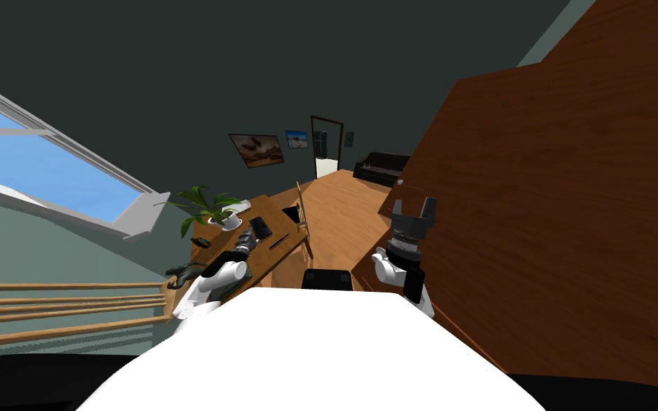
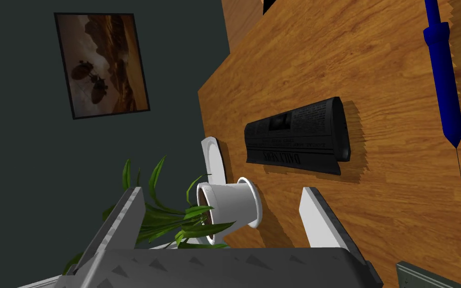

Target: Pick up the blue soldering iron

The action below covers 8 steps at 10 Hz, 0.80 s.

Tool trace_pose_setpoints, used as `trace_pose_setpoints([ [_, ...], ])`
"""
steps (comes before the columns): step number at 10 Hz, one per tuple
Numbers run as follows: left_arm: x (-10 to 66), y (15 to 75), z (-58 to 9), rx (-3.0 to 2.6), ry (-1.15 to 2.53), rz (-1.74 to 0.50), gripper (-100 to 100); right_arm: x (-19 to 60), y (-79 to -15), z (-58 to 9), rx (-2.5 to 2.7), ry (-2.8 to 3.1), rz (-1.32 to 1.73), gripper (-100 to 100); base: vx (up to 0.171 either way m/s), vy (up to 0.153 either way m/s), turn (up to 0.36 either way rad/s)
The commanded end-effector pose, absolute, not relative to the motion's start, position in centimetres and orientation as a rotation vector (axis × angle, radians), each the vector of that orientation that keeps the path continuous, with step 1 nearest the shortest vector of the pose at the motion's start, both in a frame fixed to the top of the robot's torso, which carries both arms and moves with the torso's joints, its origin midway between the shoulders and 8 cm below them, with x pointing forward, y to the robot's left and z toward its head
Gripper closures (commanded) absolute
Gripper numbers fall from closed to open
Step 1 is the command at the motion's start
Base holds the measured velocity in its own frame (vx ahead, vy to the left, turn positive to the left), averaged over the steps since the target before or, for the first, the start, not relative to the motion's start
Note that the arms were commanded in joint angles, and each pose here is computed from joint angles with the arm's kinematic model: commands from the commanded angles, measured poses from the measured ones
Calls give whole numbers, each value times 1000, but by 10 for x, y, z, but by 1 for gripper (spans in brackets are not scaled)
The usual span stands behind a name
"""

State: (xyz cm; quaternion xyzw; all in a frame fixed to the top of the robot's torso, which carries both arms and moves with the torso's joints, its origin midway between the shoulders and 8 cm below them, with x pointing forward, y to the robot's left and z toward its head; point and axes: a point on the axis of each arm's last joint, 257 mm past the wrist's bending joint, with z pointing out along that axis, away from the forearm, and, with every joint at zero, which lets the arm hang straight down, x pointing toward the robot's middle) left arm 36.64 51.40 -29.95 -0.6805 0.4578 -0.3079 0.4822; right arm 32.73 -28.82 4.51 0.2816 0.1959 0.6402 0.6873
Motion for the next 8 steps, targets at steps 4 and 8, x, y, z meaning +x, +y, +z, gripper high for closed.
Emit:
trace_pose_setpoints([
  [4, 343, 534, -339, -1815, 1126, -668, -100, 327, -288, 45, 630, 439, 1433, 0, 49, -21, -35],
  [8, 306, 559, -380, -1984, 1103, -580, -100, 327, -288, 45, 630, 439, 1433, 0, 57, -19, -48],
])
